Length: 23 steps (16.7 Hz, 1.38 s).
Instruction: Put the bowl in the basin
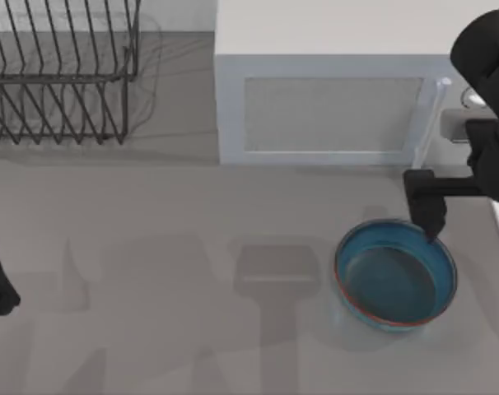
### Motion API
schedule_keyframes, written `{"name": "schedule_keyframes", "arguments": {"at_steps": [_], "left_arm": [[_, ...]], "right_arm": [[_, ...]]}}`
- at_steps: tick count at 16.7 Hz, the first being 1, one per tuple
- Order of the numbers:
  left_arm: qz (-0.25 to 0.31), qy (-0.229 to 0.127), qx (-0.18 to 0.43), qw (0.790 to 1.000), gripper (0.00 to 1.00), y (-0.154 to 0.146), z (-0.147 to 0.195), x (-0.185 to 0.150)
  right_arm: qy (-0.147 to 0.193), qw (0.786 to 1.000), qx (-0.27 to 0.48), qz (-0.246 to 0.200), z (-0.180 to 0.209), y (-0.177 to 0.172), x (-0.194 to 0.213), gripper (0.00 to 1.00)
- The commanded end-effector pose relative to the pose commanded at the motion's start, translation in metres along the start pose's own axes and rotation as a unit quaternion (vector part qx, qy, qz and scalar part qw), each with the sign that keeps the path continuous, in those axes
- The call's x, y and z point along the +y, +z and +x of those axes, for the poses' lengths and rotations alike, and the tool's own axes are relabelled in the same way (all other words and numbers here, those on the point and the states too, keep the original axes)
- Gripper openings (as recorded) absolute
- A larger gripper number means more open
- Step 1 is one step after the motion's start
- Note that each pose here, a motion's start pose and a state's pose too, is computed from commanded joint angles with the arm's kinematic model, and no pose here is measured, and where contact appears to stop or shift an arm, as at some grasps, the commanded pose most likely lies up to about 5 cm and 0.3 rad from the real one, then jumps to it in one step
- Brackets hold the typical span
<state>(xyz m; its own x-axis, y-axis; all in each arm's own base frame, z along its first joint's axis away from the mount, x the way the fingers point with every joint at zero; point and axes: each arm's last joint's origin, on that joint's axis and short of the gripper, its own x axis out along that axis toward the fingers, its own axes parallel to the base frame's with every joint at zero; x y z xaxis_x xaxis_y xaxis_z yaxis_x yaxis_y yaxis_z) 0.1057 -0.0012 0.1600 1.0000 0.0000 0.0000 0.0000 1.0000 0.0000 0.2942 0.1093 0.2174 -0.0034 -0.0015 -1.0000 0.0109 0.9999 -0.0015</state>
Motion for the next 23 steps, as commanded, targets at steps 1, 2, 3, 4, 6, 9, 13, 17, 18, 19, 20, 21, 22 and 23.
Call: {"name": "schedule_keyframes", "arguments": {"at_steps": [1, 2, 3, 4, 6, 9, 13, 17, 18, 19, 20, 21, 22, 23], "left_arm": [[0.000, 0.000, 0.000, 1.000, 1.00, 0.000, 0.000, 0.000], [0.000, 0.000, 0.000, 1.000, 1.00, 0.000, 0.000, 0.000], [0.000, 0.000, 0.000, 1.000, 1.00, 0.000, 0.000, 0.000], [0.000, 0.000, 0.000, 1.000, 1.00, 0.000, 0.000, 0.000], [0.000, 0.000, 0.000, 1.000, 1.00, 0.000, 0.000, 0.000], [0.000, 0.000, 0.000, 1.000, 1.00, 0.000, 0.000, 0.000], [0.000, 0.000, 0.000, 1.000, 1.00, 0.000, 0.000, 0.000], [0.000, 0.000, 0.000, 1.000, 1.00, 0.000, 0.000, 0.000], [0.000, 0.000, 0.000, 1.000, 1.00, 0.000, 0.000, 0.000], [0.000, 0.000, 0.000, 1.000, 1.00, 0.000, 0.000, 0.000], [0.000, 0.000, 0.000, 1.000, 1.00, 0.000, 0.000, 0.000], [0.000, 0.000, 0.000, 1.000, 1.00, 0.000, 0.000, 0.000], [0.000, 0.000, 0.000, 1.000, 1.00, 0.000, 0.000, 0.000], [0.000, 0.000, 0.000, 1.000, 1.00, 0.000, 0.000, 0.000]], "right_arm": [[0.000, 1.000, 0.000, 0.000, 0.009, 0.001, 0.000, 1.00], [0.000, 1.000, -0.001, -0.001, 0.020, 0.002, 0.001, 1.00], [0.001, 1.000, -0.003, -0.001, 0.032, 0.003, 0.002, 1.00], [0.002, 1.000, -0.005, 0.000, 0.045, 0.004, 0.002, 1.00], [0.003, 1.000, -0.007, -0.001, 0.069, 0.003, 0.002, 1.00], [0.001, 1.000, -0.002, -0.001, 0.088, 0.000, 0.001, 1.00], [0.001, 1.000, -0.002, 0.000, 0.088, 0.000, 0.001, 1.00], [0.001, 1.000, -0.002, 0.000, 0.088, 0.000, 0.001, 0.70], [0.001, 1.000, -0.002, 0.000, 0.088, 0.000, 0.001, 0.62], [0.001, 1.000, -0.002, 0.000, 0.088, 0.000, 0.001, 0.55], [0.001, 1.000, -0.002, 0.000, 0.088, 0.000, 0.001, 0.47], [0.001, 1.000, -0.002, 0.000, 0.088, 0.000, 0.001, 0.40], [0.001, 1.000, -0.002, 0.000, 0.088, 0.000, 0.001, 0.32], [0.001, 1.000, -0.002, 0.000, 0.088, 0.000, 0.001, 0.25]]}}
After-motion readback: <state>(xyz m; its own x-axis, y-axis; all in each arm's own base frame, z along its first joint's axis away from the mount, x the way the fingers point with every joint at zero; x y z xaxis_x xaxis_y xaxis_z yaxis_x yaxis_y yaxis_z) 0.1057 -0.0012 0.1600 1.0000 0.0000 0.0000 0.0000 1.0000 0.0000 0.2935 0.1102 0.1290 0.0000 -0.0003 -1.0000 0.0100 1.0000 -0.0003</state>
